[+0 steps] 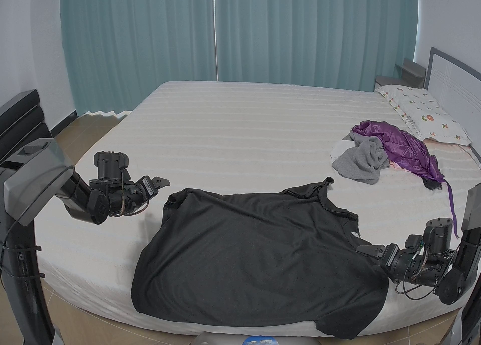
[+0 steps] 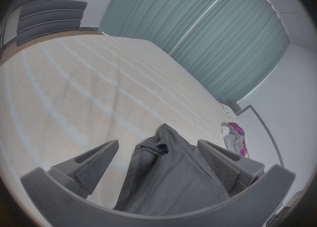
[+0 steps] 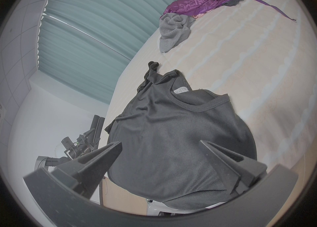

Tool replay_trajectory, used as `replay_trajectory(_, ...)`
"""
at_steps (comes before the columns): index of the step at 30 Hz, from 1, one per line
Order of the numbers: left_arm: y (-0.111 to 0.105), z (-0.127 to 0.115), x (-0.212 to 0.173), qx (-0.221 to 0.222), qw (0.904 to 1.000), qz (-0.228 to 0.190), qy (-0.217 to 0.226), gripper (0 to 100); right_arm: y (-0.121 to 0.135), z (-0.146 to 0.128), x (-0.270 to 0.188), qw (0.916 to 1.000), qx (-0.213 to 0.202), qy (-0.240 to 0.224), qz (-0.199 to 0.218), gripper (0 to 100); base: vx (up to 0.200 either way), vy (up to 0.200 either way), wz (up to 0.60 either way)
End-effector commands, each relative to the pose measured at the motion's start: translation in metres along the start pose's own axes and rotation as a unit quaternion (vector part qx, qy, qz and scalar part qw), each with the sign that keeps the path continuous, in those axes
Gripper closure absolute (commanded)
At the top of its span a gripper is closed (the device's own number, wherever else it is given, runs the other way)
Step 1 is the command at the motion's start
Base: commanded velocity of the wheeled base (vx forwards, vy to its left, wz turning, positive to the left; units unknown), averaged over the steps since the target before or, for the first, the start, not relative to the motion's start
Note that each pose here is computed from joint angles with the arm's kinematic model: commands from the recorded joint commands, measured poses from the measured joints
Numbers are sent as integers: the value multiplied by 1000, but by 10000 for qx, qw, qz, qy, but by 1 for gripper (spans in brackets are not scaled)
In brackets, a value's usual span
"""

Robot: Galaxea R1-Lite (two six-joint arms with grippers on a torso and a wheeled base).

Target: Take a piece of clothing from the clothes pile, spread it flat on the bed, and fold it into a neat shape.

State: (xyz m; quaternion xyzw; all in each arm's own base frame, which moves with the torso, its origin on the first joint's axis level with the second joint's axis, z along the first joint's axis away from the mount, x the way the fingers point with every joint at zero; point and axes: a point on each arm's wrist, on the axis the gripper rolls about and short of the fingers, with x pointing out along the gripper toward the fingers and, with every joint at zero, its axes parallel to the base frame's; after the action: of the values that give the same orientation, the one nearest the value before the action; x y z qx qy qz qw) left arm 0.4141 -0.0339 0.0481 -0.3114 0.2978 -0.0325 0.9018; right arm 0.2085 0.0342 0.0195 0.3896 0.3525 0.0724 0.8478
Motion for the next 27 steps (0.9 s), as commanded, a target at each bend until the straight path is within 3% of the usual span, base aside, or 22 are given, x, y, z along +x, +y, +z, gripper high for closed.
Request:
replay_trajectory(1, 10, -7, 45, -63, 10000, 19, 1, 0, -3, -5, -1, 9999, 40, 112, -101, 0, 0, 0, 0)
replay_trajectory(6, 3, -8, 49, -29, 10000, -70, -19, 0, -4, -4, -1, 9999, 49, 101, -108, 0, 0, 0, 0)
replay_trajectory(13, -13, -27, 70, 226, 9997, -62, -34, 0, -1, -6, -1, 9999, 6, 118, -65, 0, 0, 0, 0)
replay_trajectory(22, -4, -33, 85, 592, 9977, 269, -169, 0, 0, -6, 0, 9999, -22, 109, -30, 0, 0, 0, 0)
replay_trajectory(23, -4, -34, 85, 599, 9977, 278, -156, 100, 0, -6, 0, 9999, -25, 104, -25, 0, 0, 0, 0)
replay_trajectory(27, -2, -33, 86, 644, 9973, 295, -167, 100, 0, -6, 0, 9999, -43, 105, -18, 0, 0, 0, 0)
